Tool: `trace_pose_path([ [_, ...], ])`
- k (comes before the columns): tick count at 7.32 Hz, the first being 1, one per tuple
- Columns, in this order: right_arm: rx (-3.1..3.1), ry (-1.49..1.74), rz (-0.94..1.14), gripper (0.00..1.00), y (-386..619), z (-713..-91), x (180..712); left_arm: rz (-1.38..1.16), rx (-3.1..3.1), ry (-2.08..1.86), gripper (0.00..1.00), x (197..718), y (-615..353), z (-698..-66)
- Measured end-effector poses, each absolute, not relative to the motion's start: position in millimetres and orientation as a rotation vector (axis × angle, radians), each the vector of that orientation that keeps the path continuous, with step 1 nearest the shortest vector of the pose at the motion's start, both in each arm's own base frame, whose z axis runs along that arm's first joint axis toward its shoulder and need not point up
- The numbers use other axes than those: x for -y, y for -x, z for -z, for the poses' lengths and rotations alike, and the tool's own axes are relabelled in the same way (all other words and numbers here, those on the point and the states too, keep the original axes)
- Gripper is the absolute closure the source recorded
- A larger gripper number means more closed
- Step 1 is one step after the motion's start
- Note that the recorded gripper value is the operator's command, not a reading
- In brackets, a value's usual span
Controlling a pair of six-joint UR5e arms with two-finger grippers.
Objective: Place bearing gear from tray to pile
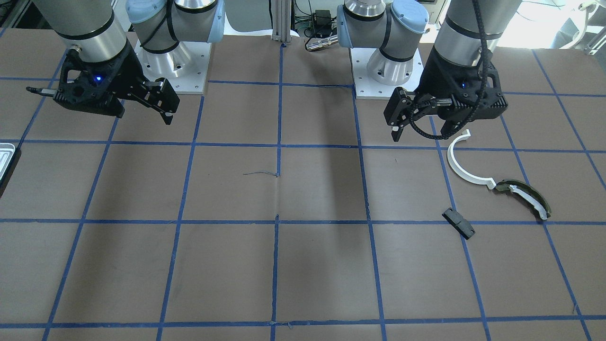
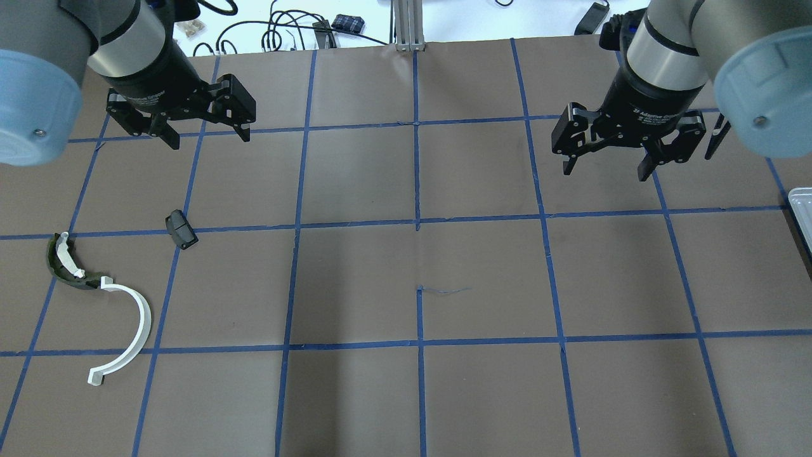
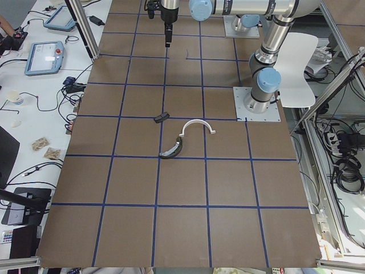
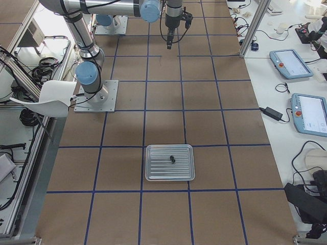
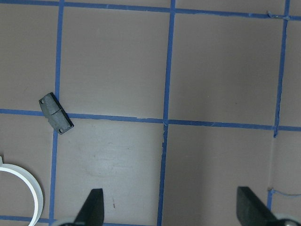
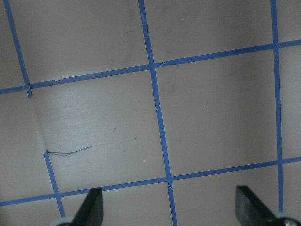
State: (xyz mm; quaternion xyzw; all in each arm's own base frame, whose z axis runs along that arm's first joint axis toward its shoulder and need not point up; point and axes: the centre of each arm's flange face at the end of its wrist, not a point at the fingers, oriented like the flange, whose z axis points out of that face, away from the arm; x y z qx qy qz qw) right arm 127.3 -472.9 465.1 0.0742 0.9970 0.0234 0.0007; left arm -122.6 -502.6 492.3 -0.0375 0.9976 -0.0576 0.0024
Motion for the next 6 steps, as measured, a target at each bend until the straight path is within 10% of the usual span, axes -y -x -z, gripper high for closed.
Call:
trace_pose_path([
  [6, -3.131, -0.261, -0.104, 0.00, -123.0, -459.7, 471.1, 0.174, -3.130, 0.118, 0.00, 503.0, 122.6, -490.3],
])
